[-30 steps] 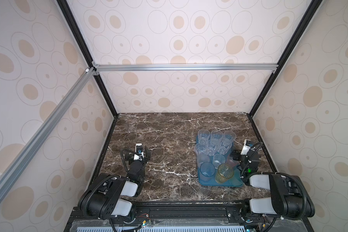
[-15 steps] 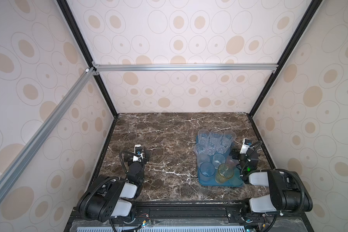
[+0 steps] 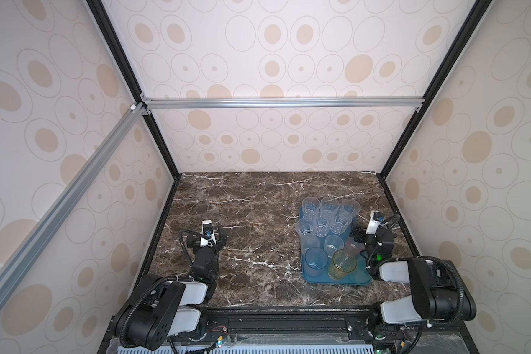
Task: Place the glasses into the tray
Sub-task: Reset both arms
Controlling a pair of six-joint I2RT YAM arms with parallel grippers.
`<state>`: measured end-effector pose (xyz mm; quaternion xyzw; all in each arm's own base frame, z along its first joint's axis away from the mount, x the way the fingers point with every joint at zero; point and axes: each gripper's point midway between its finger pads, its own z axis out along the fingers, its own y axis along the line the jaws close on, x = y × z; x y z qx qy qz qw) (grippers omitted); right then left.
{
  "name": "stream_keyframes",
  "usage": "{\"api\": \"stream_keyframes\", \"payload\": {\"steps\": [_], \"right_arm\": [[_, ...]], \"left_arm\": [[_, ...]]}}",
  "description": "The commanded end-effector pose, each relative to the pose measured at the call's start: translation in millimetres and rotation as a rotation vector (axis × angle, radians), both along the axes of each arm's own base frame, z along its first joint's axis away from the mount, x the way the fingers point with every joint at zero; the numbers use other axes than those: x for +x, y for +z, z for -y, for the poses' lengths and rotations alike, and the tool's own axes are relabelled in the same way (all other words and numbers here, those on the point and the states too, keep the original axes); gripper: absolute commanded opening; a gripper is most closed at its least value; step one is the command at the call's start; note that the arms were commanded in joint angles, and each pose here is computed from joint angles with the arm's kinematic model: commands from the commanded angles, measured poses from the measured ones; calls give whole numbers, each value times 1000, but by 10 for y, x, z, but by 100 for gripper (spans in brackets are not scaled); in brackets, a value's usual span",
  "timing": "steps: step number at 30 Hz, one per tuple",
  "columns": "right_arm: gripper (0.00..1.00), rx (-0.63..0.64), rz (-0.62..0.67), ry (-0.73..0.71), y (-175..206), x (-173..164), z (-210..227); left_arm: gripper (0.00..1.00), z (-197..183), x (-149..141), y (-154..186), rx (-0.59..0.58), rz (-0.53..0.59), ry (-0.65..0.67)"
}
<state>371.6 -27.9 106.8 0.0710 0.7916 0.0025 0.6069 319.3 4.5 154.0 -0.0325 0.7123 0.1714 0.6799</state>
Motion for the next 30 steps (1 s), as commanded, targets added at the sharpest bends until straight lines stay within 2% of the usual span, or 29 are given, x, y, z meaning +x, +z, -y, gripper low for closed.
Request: {"api": "stream_keyframes", "payload": {"steps": [1,6,12,17,30], "right_arm": [[90,-4,-21,32,-58,13,-69],[90,-4,-23,32,-63,14,-72],[90,-6,-22,33,-60,17,-73],[90,-4,-23,35,-60,21,-78],[90,-9,-29,44,-136,44,-100]], "left_arm": [[99,3,38,18,-42,-11,-4],[99,-130,-114,109,-53,71,29],[99,-55,35,160,4,107,-31],[99,-93,87,49,-40,139,-47],[99,-130,338,-106,-67,47,-45]]}}
